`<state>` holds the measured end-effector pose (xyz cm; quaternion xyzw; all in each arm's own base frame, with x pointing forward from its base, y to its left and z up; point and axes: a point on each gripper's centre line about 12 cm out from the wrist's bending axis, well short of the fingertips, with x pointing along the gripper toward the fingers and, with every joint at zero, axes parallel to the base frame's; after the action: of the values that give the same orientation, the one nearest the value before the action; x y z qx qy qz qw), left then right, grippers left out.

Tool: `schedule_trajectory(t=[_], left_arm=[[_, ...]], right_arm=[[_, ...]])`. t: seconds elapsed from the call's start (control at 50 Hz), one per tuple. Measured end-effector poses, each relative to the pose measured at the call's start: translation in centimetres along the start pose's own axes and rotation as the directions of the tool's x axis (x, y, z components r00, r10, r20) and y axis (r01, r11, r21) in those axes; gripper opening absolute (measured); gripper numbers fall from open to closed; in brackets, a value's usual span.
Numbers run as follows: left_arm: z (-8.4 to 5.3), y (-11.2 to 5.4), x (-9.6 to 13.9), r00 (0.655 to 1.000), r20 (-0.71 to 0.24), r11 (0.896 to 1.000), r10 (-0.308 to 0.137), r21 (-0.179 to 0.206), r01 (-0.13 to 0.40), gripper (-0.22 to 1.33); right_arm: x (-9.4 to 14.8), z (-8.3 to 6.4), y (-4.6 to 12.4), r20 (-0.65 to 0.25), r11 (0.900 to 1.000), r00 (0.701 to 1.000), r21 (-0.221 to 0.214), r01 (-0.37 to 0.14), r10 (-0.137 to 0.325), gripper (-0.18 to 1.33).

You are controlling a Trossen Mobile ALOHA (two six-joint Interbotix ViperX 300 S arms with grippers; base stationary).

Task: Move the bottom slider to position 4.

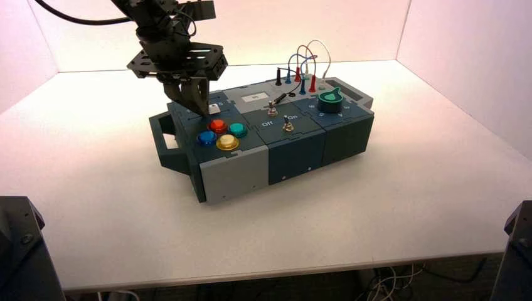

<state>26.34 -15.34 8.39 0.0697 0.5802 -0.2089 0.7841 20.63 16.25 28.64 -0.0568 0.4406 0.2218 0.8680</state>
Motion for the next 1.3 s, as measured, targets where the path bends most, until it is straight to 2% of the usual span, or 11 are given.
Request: schedule_trajectory(t=[0.38, 0.64, 0.8, 0.92, 1.1, 1.3], left_arm=[[0.0, 0.0, 0.1, 1.000, -0.005, 1.000, 0.000, -0.002, 0.000, -0.16], [-0.6, 0.0, -0.3, 1.000, -0.005, 1.000, -0.001, -0.009, 0.001, -0.16], [-0.2, 0.1, -1.8, 0.999, 0.035, 1.000, -0.003, -0.017, 0.004, -0.16], [0.4, 0.5, -3.9, 0.996, 0.090, 0.999, -0.004, -0.032, 0.007, -0.16], [1.1, 0.2, -7.3, 0.982, 0.189, 0.999, -0.015, -0.029, 0.020, -0.16], [0.8, -0.4, -10.6, 0.967, 0.252, 0.999, -0.036, -0.008, 0.039, -0.16]], right_arm=[[0.0, 0.0, 0.0, -0.001, 1.0000, 1.000, 0.000, 0.000, 0.000, 0.50], [0.2, -0.2, -0.1, -0.007, 1.0000, 1.000, -0.002, 0.003, -0.003, 0.50], [0.0, -0.3, -0.1, -0.004, 1.0000, 1.000, -0.005, 0.003, -0.003, 0.50], [-0.1, -0.3, -0.1, 0.001, 1.0000, 1.000, -0.007, 0.002, -0.002, 0.50], [0.0, -0.5, -0.1, -0.005, 0.9999, 1.000, -0.010, 0.004, -0.004, 0.50], [0.1, -0.6, -0.2, -0.008, 0.9999, 1.000, -0.013, 0.005, -0.005, 0.50]])
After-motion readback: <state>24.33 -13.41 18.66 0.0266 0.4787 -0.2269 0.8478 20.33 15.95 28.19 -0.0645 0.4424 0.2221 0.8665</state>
